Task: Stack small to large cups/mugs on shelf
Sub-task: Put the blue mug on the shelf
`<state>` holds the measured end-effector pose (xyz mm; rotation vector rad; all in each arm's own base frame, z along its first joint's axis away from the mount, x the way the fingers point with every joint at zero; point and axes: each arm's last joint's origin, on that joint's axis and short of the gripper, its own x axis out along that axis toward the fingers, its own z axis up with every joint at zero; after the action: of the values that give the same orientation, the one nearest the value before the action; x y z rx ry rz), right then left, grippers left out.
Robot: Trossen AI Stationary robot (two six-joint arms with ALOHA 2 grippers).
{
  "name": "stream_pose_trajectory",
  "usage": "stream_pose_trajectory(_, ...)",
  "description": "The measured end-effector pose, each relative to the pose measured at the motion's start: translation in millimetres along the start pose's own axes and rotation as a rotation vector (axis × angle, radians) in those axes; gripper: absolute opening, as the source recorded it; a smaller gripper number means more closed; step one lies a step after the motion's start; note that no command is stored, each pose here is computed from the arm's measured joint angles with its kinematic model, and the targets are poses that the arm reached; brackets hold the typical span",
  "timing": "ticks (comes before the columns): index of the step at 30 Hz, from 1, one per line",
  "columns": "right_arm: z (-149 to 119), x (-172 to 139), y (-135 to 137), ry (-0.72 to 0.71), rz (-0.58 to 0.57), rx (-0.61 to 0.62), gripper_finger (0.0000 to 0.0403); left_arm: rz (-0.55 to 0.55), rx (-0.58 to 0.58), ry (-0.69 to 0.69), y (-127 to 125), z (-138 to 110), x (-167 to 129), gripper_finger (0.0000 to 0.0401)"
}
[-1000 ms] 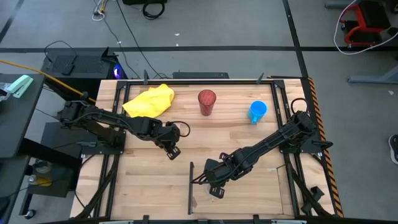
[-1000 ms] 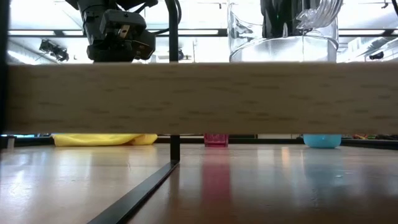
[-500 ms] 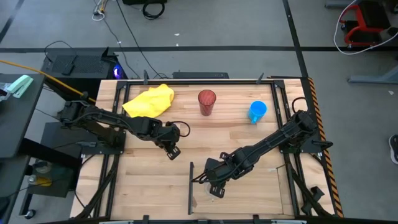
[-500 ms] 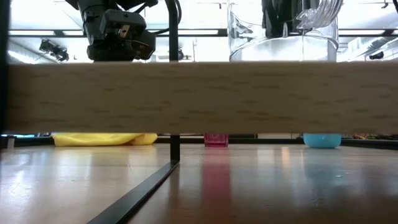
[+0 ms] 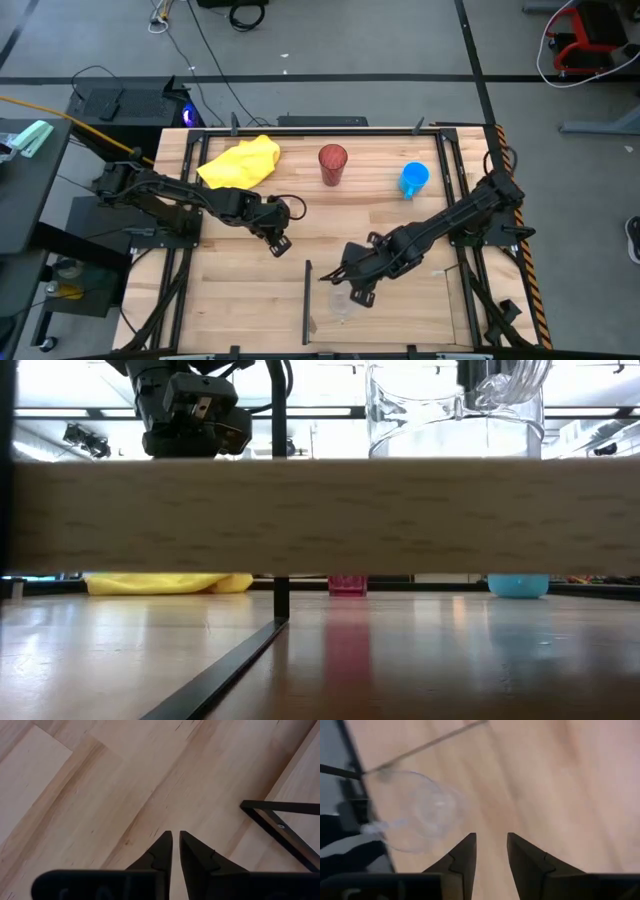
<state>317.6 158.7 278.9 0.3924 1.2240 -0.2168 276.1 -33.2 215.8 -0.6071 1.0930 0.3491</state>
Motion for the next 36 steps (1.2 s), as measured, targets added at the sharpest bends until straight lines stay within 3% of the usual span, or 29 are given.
stream_pose_trajectory(8,-1,-54,-54,-0.032,-0.207,0.065,0.0117,-0.007,0.0,-0.007,-1,1,0,0.0029)
stream_pose_trajectory(19,1,-140,-155,-0.213,-0.285,0.281,0.0117,-0.004,0.011,-0.033,-1,2,0,0.0036)
stream_pose_trajectory(26,-26,-188,-207,-0.336,-0.303,0.43,0.0116,0.001,0.039,-0.042,-1,3,0,0.0024)
stream_pose_trajectory(36,-71,-220,-236,-0.42,-0.318,0.574,0.0116,0.007,0.015,-0.063,6,12,0,0.0034)
